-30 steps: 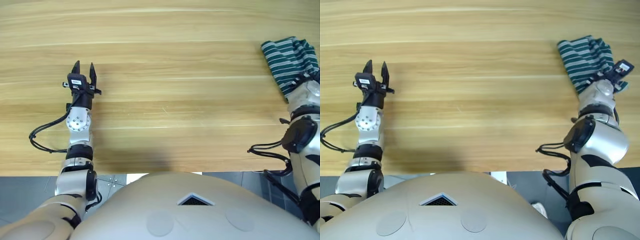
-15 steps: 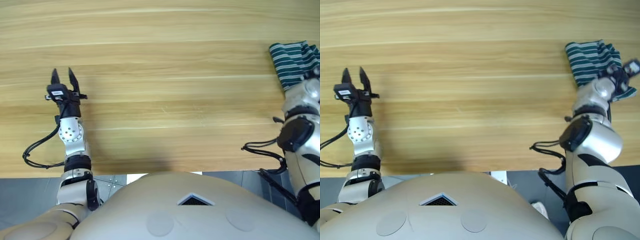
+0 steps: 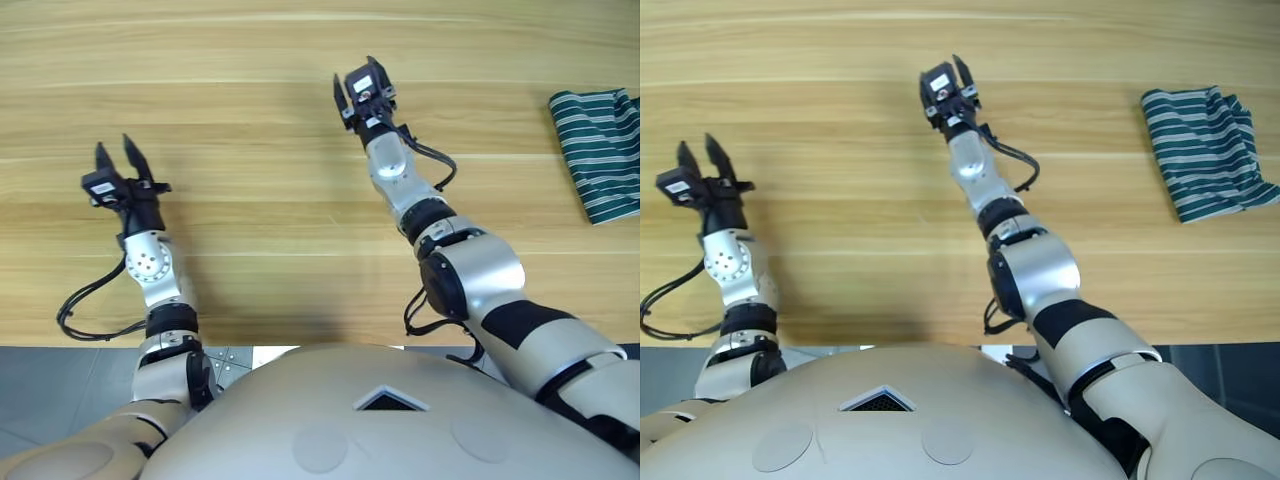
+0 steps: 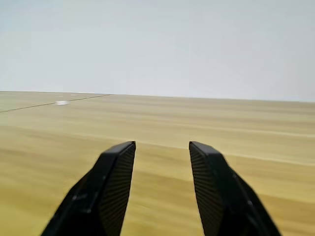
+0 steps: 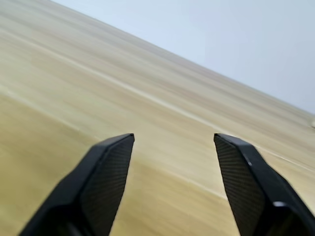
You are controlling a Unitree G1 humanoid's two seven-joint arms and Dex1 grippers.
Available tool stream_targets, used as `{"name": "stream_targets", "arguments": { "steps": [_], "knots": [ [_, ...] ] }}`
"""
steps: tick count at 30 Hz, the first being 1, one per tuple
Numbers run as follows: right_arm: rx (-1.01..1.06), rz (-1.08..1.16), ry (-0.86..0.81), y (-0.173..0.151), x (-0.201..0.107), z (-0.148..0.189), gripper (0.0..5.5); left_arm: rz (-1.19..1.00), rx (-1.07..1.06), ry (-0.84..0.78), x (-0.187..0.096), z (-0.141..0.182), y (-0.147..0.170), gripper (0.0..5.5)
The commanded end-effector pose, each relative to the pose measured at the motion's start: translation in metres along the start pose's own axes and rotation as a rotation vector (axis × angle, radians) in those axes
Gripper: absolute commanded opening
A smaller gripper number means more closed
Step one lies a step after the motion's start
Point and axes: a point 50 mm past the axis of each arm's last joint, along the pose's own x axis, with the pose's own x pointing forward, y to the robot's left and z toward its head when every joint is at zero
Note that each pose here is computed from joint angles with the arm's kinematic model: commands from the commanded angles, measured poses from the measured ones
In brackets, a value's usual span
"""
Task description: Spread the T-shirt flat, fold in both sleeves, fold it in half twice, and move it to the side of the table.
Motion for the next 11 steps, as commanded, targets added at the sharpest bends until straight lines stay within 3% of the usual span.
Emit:
{"name": "stream_targets", "arguments": {
  "steps": [1, 4, 11],
  "knots": [
    [0.004, -0.149, -0.01, -0.039, -0.007, -0.013, 2.99, -0.153, 0.032, 0.004, 0.011, -0.003, -0.031, 2.02],
    [-0.017, -0.144, -0.02, -0.044, -0.013, -0.019, 2.99, -0.208, 0.092, -0.004, 0.016, -0.004, -0.047, 2.02],
    [0.005, -0.154, 0.004, -0.054, -0.017, -0.026, 3.05, -0.213, 0.111, -0.009, 0.024, -0.006, -0.061, 3.03]
  ]
}}
